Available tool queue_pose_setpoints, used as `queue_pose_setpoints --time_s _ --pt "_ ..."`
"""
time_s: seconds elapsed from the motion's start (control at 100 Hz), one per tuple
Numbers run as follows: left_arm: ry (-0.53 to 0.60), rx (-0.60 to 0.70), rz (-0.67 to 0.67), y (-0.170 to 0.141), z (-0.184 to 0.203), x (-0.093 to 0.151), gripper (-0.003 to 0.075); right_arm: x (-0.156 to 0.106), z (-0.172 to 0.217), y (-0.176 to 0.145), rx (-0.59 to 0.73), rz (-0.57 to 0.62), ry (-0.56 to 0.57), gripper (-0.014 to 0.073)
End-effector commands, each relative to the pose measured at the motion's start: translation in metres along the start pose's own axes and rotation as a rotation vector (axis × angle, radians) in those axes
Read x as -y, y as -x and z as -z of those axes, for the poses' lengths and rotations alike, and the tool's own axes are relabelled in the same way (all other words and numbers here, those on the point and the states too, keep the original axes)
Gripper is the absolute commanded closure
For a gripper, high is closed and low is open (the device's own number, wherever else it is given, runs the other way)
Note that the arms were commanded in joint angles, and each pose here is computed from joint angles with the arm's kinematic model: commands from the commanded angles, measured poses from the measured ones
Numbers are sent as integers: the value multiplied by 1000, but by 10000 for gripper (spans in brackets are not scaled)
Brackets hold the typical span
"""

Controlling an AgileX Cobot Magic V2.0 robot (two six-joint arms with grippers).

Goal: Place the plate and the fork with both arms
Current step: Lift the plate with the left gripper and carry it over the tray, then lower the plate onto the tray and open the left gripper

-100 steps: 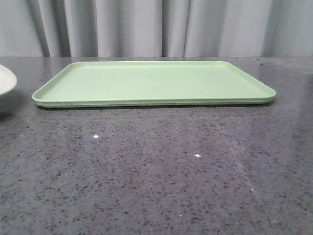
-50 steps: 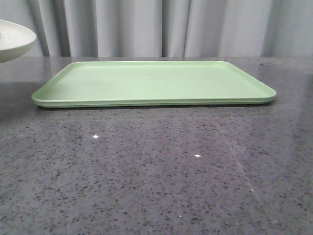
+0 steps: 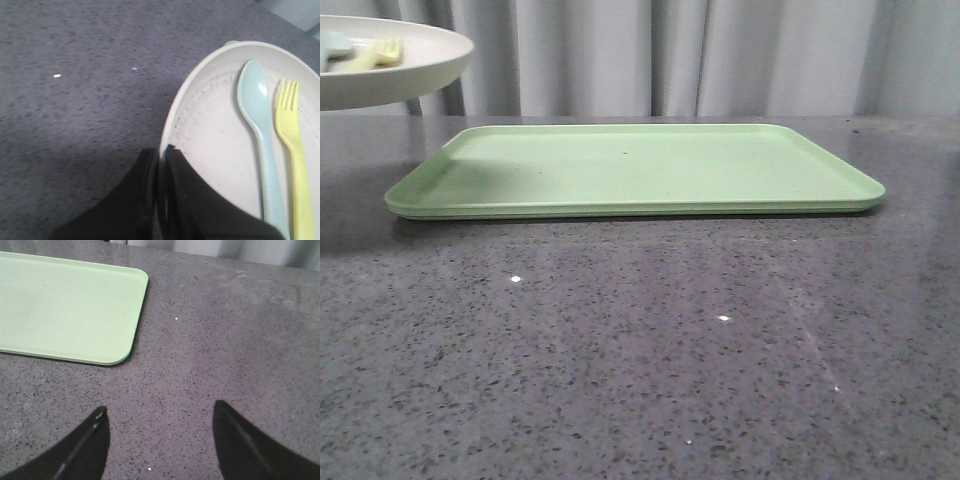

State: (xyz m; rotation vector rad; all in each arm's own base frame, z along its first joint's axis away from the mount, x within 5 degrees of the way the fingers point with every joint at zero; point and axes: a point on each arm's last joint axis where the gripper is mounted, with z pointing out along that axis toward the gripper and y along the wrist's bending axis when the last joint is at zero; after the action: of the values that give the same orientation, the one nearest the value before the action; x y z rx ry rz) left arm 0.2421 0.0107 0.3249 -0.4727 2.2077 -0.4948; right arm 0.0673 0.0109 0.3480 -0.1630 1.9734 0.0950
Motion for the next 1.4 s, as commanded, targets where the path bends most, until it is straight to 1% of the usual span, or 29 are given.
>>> queue_pose_setpoints --time_s 0.0,0.08,0.29,0.5,0.64,0.83,1.06,1.23,1.39 --pt "-95 98 6 15 -3 27 732 1 3 16 95 6 -9 137" --pt "-143 87 -5 16 -17 44 741 1 3 16 95 6 -9 137" --pt "-210 28 -45 13 -61 82 741 1 3 16 94 6 -9 137" --pt "-242 -7 -67 6 -95 108 741 1 3 16 94 6 -9 137" --pt "-248 -25 -62 1 -113 116 741 1 3 16 94 6 -9 137" --pt "-241 -32 -41 -7 -134 120 741 1 3 16 94 6 -9 137" --pt "-232 -32 -4 -14 -148 121 741 1 3 16 94 6 -9 137" --pt "-224 -48 -7 -24 -159 123 741 1 3 16 94 6 -9 137" --pt "-224 -38 -8 -24 -160 124 741 1 3 16 94 6 -9 137"
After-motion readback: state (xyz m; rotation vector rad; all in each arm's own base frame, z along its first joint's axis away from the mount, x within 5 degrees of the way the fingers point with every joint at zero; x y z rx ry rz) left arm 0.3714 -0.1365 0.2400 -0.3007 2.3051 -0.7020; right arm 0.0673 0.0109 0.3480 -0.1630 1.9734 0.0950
